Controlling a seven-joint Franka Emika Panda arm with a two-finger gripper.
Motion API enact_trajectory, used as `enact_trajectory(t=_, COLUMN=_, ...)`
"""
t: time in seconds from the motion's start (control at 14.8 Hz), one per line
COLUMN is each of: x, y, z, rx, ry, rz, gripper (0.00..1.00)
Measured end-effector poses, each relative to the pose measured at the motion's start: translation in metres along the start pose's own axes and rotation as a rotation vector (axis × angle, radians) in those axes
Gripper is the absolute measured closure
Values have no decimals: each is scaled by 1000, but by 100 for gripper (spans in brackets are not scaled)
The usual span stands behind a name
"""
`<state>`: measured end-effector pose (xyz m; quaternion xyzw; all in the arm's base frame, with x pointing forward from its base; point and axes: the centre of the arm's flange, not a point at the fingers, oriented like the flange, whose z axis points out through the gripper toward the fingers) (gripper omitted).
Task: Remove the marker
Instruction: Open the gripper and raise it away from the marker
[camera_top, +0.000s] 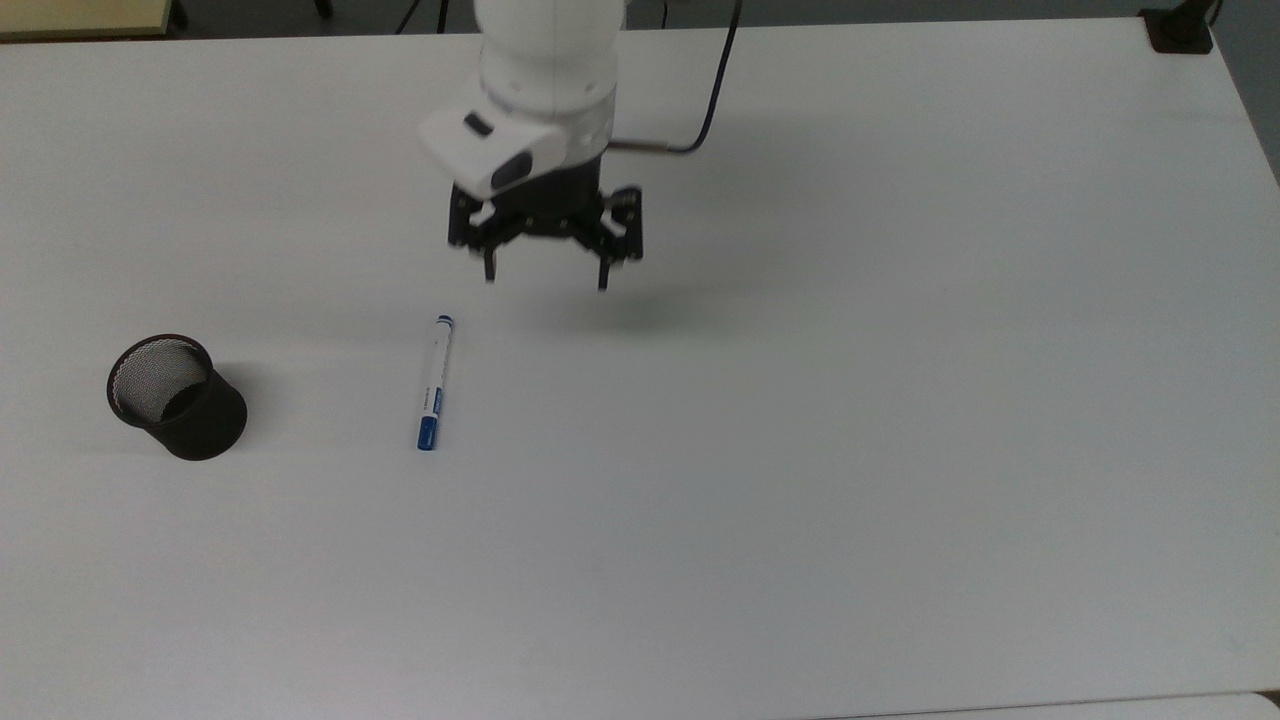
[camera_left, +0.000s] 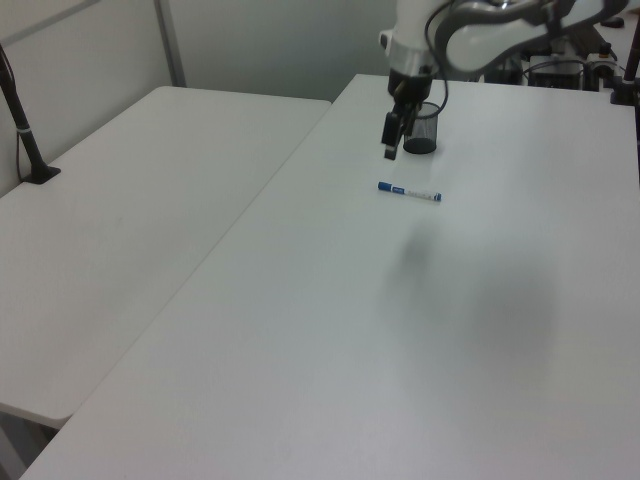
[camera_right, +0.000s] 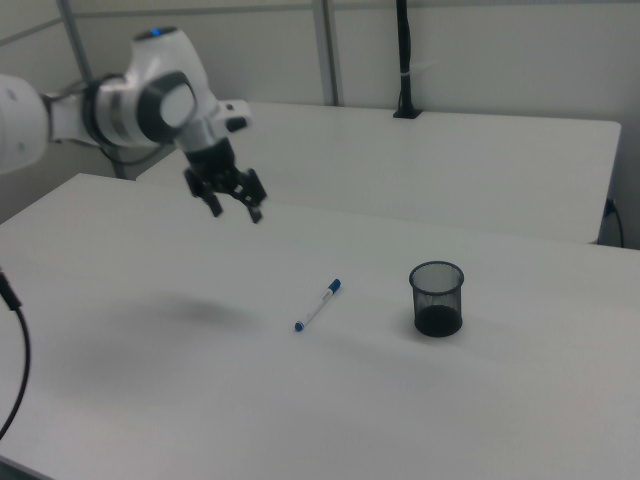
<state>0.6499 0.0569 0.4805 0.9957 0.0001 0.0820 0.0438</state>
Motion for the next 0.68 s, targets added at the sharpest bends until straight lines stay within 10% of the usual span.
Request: enact_trajectory(t=0.68, x=-80, y=29, z=-123, rx=5, ry=-159, rz=25, gripper=0)
